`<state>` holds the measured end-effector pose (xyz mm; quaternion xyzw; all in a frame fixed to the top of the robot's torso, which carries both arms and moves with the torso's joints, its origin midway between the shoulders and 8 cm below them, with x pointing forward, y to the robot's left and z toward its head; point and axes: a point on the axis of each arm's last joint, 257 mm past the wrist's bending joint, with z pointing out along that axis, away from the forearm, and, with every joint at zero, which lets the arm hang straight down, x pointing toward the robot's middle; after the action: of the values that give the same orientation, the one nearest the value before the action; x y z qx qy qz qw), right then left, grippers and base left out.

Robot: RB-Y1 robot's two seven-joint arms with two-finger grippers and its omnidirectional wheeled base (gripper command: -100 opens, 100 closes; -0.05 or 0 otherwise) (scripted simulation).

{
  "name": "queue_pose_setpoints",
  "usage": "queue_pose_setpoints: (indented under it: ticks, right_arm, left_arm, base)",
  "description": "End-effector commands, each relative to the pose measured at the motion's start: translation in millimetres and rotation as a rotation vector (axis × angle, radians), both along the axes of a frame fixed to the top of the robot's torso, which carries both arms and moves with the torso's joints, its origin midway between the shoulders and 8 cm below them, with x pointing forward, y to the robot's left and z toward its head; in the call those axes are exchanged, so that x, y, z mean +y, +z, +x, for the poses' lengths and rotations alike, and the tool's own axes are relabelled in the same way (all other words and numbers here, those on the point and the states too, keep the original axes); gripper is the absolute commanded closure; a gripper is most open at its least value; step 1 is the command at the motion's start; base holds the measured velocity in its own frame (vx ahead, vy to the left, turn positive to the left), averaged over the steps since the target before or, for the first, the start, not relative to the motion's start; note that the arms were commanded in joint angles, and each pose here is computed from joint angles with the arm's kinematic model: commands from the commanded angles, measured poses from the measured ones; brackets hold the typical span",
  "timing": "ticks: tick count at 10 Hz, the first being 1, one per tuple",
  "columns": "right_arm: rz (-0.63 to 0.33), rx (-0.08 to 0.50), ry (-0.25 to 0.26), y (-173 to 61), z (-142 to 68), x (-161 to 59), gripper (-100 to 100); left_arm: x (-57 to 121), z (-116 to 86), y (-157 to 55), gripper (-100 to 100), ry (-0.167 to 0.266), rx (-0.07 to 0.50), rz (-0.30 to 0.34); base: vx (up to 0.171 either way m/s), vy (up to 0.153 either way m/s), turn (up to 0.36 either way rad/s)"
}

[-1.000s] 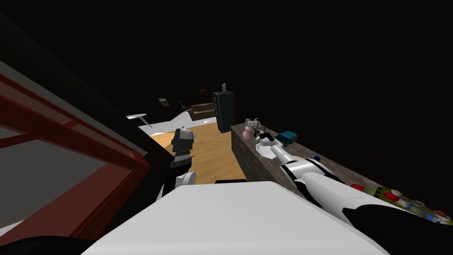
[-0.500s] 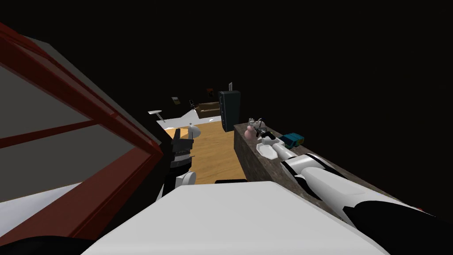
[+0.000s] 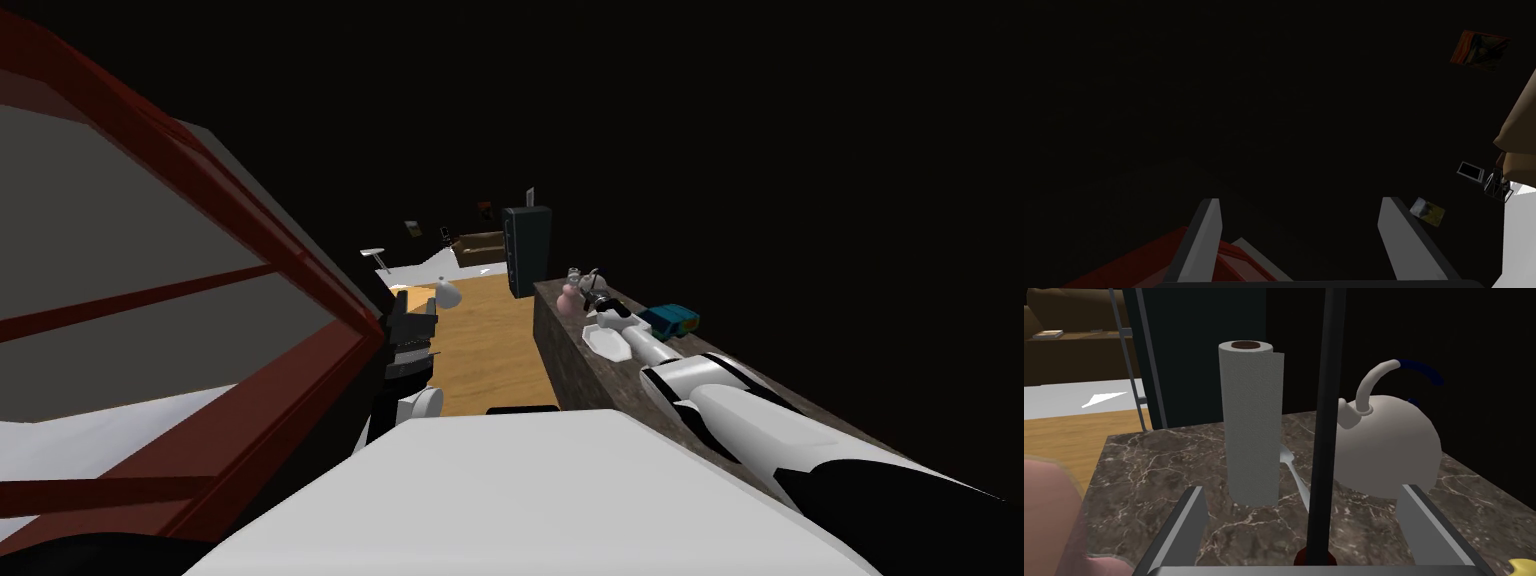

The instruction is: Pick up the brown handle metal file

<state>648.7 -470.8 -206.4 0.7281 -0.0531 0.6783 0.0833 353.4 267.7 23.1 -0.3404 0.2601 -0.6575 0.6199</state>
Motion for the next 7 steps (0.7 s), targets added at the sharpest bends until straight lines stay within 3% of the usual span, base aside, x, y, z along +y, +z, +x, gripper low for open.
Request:
queue_pose_setpoints:
  ticks: [1, 2, 4, 5, 7]
  right_arm:
    - [0.008, 0.003, -0.014, -4, -3, -7, -100]
    - [-0.005, -0.004, -0.044, -2, -17, -28, -100]
    - [0.017, 0.001, -0.061, -8, -21, -33, -100]
    - [0.011, -0.012, -0.088, -2, -34, -53, -100]
    - [0.017, 0.001, -0.105, -11, -40, -59, -100]
  left_arm:
    - [0.0, 0, 0, 0, 0.000, 0.000, 0.000]
    - [0.0, 0, 0, 0, 0.000, 0.000, 0.000]
    - [0.0, 0, 0, 0, 0.000, 0.000, 0.000]
    - [0.0, 0, 0, 0, 0.000, 0.000, 0.000]
    - [0.0, 0, 0, 0, 0.000, 0.000, 0.000]
  base:
    - [0.002, -0.001, -0.016]
    - [0.002, 0.009, 0.268]
    - [0.004, -0.001, 0.054]
    - [0.001, 0.008, 0.250]
    - [0.001, 0.000, 0.063]
